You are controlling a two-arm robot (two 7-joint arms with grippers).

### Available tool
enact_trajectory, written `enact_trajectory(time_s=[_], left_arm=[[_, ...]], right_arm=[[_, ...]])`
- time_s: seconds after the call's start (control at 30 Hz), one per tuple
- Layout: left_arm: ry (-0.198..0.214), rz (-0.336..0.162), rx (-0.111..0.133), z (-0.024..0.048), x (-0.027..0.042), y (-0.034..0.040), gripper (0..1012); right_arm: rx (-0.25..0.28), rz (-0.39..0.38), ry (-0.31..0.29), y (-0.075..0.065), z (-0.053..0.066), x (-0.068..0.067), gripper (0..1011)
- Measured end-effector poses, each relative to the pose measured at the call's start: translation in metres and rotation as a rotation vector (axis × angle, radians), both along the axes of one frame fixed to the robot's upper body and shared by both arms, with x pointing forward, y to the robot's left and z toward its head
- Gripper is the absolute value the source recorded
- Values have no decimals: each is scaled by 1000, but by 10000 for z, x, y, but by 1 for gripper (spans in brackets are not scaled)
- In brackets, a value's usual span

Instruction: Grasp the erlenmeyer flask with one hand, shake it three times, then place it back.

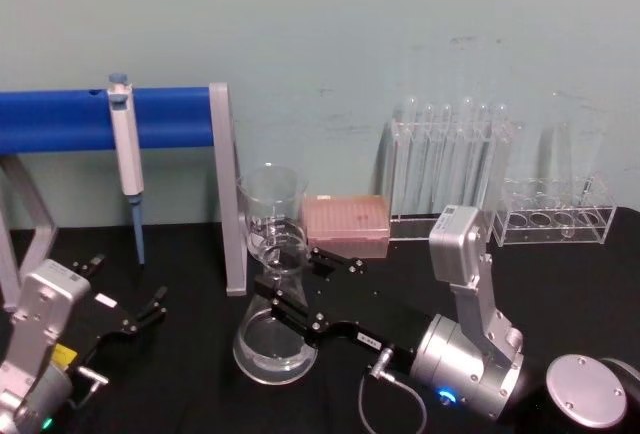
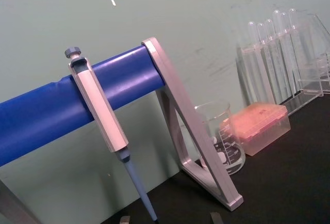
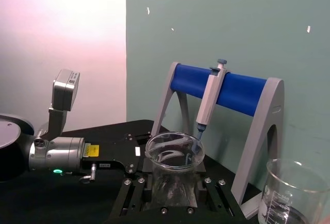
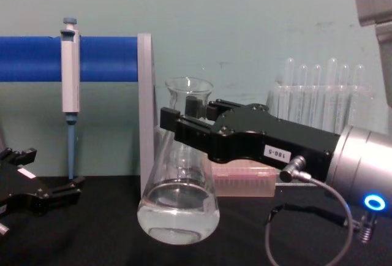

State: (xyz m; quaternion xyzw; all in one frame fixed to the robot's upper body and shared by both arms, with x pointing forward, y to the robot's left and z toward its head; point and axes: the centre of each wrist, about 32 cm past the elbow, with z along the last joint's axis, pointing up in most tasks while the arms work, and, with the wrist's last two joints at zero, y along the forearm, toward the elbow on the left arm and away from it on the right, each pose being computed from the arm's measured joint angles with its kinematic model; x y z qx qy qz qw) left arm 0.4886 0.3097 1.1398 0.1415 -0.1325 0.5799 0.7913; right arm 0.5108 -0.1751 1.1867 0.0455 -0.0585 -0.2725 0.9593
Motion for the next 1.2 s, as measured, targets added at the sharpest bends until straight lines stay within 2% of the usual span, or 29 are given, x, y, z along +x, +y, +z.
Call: enact_trajectory(time_s=[0.2, 0.43, 0.53, 0.6, 0.63, 0.97, 1.2], left_arm=[[0, 0, 0, 0, 0, 0, 1001], [0, 0, 0, 0, 0, 0, 1001], [0, 0, 0, 0, 0, 0, 1001], [0, 0, 0, 0, 0, 0, 1001], [0, 0, 0, 0, 0, 0, 1001], [0, 0, 0, 0, 0, 0, 1001], [0, 0, 0, 0, 0, 0, 1001]], right_arm=[[0, -5, 1, -5, -2, 0, 457], [10, -52, -7, -70, 12, -6, 457], [15, -96, -9, -133, 16, -15, 457], [21, -162, -14, -223, 19, -37, 457], [21, -162, -14, -223, 19, -37, 457], [42, -399, -28, -584, 23, -145, 457], [44, -519, -30, -781, 28, -226, 457]])
